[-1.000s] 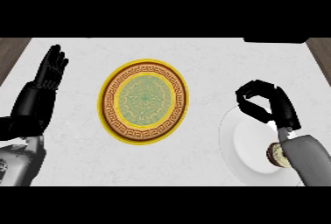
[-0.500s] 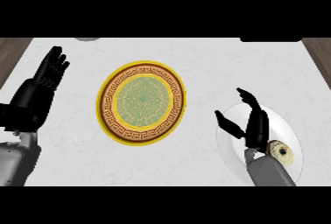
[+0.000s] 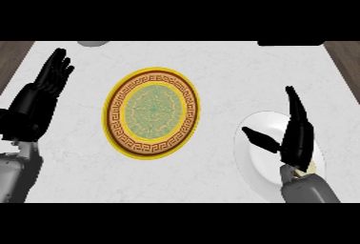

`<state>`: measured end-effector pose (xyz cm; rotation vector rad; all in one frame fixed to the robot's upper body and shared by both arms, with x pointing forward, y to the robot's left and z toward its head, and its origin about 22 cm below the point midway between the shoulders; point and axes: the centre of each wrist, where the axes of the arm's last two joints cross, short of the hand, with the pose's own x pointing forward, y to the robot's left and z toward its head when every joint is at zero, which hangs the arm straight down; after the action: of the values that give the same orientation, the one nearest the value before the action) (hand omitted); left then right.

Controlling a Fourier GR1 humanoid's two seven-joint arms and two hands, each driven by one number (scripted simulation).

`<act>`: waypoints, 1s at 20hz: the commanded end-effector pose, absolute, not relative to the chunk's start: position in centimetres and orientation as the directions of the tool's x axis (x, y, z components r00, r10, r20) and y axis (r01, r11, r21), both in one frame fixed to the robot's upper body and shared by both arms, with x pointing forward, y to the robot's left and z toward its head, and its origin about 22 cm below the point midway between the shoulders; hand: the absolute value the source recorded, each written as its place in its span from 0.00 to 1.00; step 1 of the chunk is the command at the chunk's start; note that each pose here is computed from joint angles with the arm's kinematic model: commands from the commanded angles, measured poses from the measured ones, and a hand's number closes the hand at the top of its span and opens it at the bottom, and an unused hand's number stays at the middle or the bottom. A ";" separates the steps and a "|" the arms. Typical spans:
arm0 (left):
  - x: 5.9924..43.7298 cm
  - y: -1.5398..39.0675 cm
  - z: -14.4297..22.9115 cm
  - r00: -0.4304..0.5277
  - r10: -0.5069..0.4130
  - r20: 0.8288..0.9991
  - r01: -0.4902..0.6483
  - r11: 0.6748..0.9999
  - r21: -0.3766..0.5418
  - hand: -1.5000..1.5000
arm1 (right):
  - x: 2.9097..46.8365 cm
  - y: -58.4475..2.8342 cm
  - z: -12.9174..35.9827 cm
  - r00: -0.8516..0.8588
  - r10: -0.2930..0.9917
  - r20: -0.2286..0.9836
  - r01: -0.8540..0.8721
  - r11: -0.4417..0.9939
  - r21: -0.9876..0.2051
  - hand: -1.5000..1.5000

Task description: Pick the cupcake from the plate and place it in the plate

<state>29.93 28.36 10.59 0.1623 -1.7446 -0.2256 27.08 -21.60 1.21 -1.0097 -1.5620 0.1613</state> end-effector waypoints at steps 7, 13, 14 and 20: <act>29.1 29.1 10.0 -0.163 -0.239 0.957 0.025 0.969 0.246 0.50 | 27.4 -24.0 5.4 0.569 0.731 0.376 0.071 0.411 -0.909 0.00; 29.3 28.3 9.7 -0.171 -0.233 0.957 0.020 0.971 0.240 0.50 | 28.1 -22.3 8.6 0.693 0.696 0.184 -0.193 0.427 -0.884 0.00; 29.5 29.7 10.2 -0.193 -0.244 0.950 0.012 0.968 0.251 0.50 | 27.2 -22.2 9.0 0.691 0.699 0.184 -0.206 0.435 -0.877 0.00; 29.9 28.9 9.2 -0.188 -0.228 0.955 0.036 0.970 0.239 0.50 | 28.8 -23.2 10.9 0.734 0.669 0.118 -0.232 0.410 -0.882 0.00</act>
<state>29.51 28.94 9.84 0.1506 -1.7421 -0.2308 27.69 -22.88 8.76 -0.9457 -0.6978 0.6054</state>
